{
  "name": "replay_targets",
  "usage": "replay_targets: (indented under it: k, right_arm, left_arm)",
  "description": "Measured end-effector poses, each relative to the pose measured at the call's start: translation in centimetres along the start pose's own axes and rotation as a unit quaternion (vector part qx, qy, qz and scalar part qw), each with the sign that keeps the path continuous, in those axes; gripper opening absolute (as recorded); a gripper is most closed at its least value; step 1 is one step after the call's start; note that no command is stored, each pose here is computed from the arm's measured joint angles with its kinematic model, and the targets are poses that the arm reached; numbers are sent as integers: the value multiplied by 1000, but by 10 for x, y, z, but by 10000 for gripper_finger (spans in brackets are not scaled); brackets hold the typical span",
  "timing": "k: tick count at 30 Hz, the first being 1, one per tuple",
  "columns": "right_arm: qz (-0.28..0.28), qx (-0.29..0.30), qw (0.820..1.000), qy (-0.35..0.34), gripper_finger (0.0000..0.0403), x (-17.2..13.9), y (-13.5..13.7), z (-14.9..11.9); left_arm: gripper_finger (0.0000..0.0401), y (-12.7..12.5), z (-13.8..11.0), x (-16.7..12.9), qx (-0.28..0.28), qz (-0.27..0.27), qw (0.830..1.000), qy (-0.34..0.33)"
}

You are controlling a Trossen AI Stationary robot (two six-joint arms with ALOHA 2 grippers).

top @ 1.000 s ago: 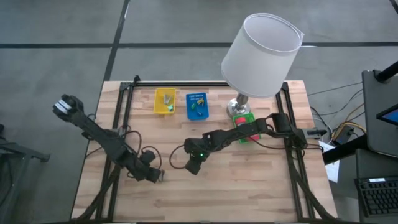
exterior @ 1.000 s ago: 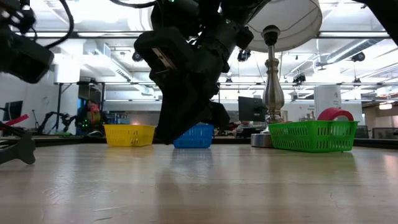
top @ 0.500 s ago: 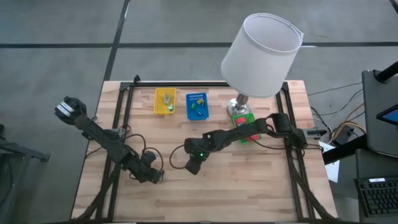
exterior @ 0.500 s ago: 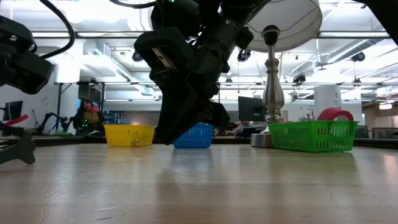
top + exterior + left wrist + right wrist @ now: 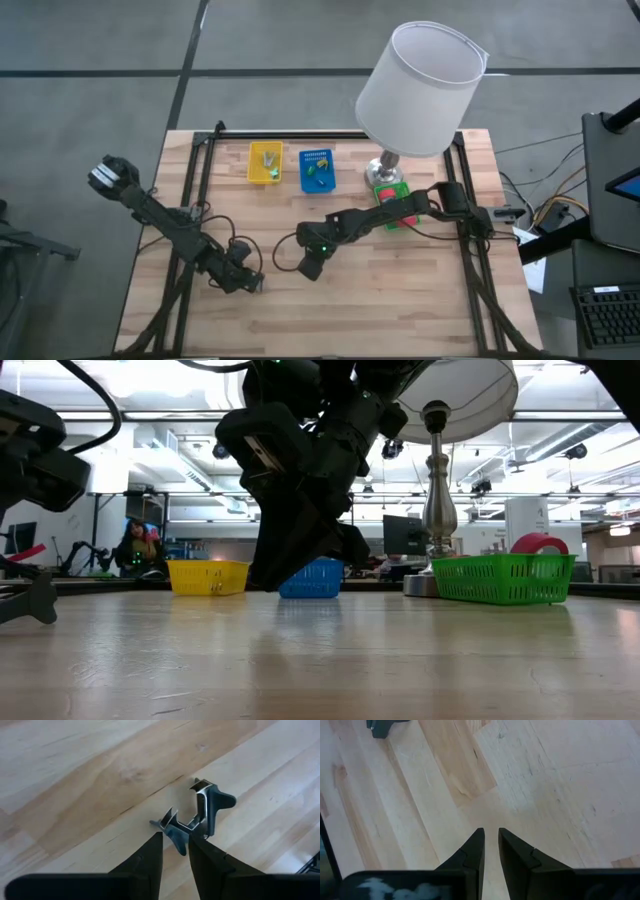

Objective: Pick and place Stapler, Stapler remover, tape
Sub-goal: Put the black staple remover into the yellow bin

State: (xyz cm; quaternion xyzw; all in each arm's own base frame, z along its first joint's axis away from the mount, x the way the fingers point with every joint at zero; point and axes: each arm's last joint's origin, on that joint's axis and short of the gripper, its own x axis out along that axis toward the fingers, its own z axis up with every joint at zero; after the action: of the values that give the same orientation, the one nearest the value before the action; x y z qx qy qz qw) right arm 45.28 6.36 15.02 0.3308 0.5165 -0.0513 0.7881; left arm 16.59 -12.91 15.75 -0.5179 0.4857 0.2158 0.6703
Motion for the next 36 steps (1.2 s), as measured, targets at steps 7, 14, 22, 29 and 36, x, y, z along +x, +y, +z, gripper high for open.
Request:
replay_targets:
  k: [7, 14, 22, 29, 36]
  right_arm:
    - [2, 0, 1000, 1, 52, 0, 0, 0]
    - [3, 2, 1000, 1, 52, 0, 1, 0]
    - [4, 2, 1000, 3, 52, 0, 2, -1]
    - [5, 6, 1000, 6, 52, 1, 6, -6]
    - [6, 3, 1000, 9, 52, 1, 10, -9]
  left_arm:
    - [65, 2, 1, 1, 3, 0, 1000, -14]
    - [23, 2, 2, 1, 32, -2, 999, -29]
    - [8, 4, 6, 1, 29, -6, 998, -57]
    - [6, 2, 24, -10, 15, -24, 993, -117]
    - [4, 2, 73, -34, 14, -42, 983, -180]
